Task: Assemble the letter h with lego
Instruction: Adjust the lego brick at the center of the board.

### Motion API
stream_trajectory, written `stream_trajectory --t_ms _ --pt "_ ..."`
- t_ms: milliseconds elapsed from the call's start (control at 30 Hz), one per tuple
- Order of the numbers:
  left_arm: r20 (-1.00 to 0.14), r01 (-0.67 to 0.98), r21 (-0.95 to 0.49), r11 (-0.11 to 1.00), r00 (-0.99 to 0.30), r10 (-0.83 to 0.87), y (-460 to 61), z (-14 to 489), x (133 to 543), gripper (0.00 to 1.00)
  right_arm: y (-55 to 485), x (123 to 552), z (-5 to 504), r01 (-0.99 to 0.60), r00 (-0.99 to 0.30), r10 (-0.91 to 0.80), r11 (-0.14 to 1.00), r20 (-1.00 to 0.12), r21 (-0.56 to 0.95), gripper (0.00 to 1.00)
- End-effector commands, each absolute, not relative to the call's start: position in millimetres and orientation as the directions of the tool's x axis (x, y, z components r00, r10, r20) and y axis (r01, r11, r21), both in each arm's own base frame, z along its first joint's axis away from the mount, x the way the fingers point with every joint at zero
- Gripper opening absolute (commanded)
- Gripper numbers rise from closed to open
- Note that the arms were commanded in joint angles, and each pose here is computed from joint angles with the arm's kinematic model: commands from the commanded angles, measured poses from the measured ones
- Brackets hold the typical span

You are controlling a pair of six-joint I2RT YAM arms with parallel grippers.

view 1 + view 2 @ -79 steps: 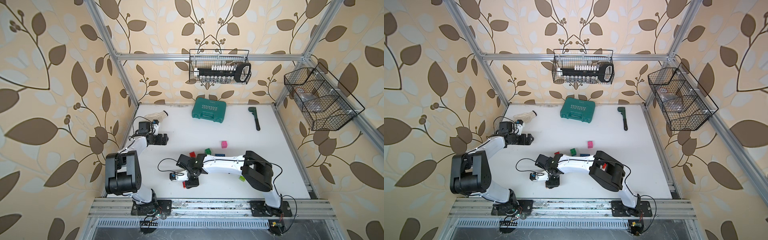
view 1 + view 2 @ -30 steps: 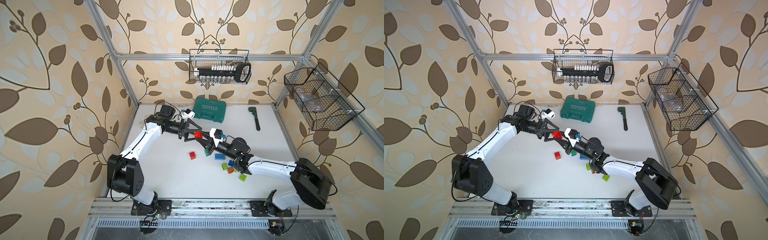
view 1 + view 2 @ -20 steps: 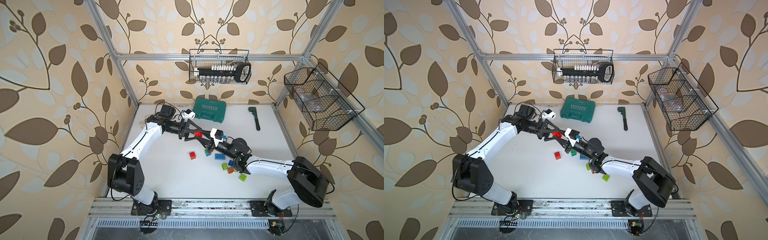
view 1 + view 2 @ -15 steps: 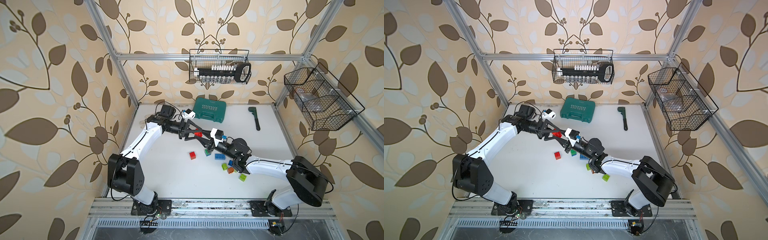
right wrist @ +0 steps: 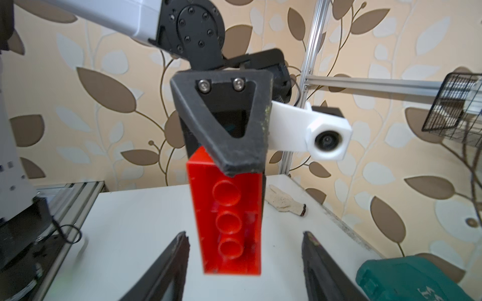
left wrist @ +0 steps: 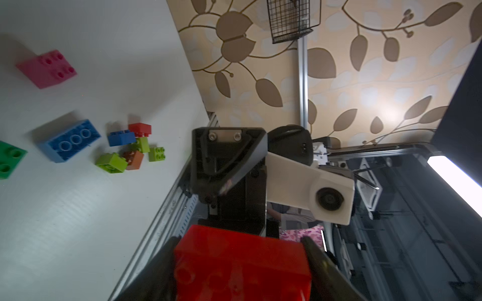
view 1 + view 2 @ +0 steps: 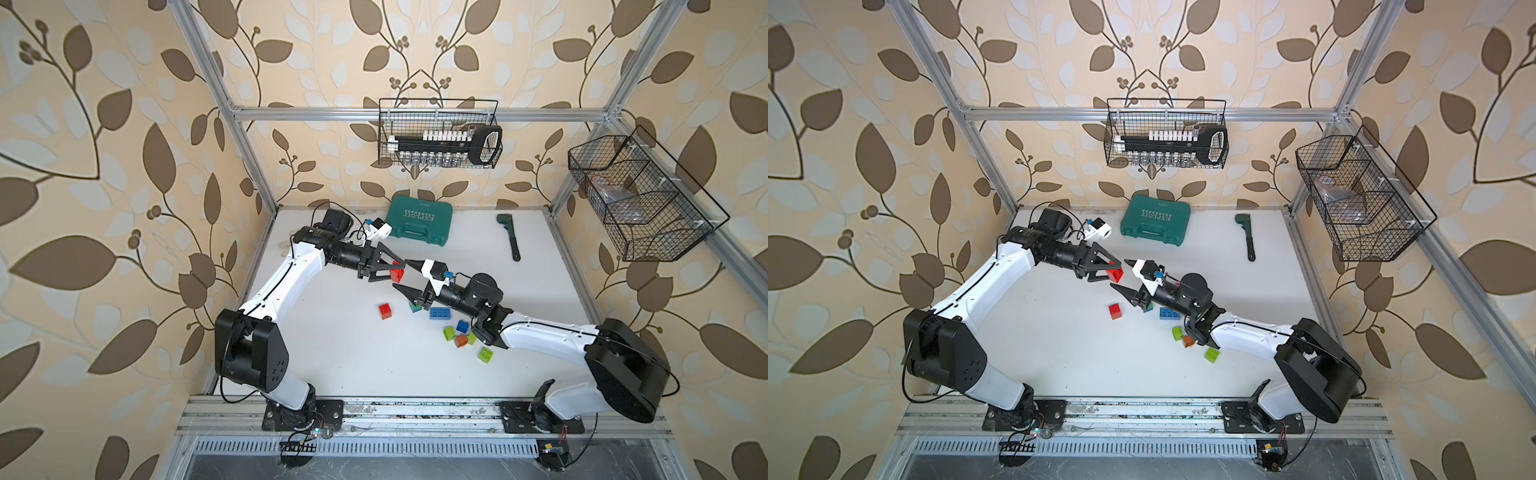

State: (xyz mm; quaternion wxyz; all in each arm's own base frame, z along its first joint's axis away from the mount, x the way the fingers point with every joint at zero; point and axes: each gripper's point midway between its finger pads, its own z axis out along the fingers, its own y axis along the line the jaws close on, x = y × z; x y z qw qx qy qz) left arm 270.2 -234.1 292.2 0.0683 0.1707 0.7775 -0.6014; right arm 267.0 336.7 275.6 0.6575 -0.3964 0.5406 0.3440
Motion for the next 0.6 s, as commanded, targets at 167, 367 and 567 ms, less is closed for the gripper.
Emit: stream_trajectory --t_ms 167,367,567 --pt "-0.498 0.621 -0.474 0.624 -0.774 0.393 -182 197 288 0.54 279 277 219 -0.765 -0.087 -0.222 0.640 -0.971 -0.077 0.71" --pt "-0.440 0.800 -0.237 0.550 -0.594 0.673 -176 150 249 0.55 171 327 193 -0.212 -0.499 0.017 0.967 -0.866 0.142 0.98" --pt "-0.384 0.898 -0.078 0.434 -0.429 0.818 -202 119 230 0.55 145 338 145 0.019 -0.801 0.199 0.951 -0.565 0.308 0.98"
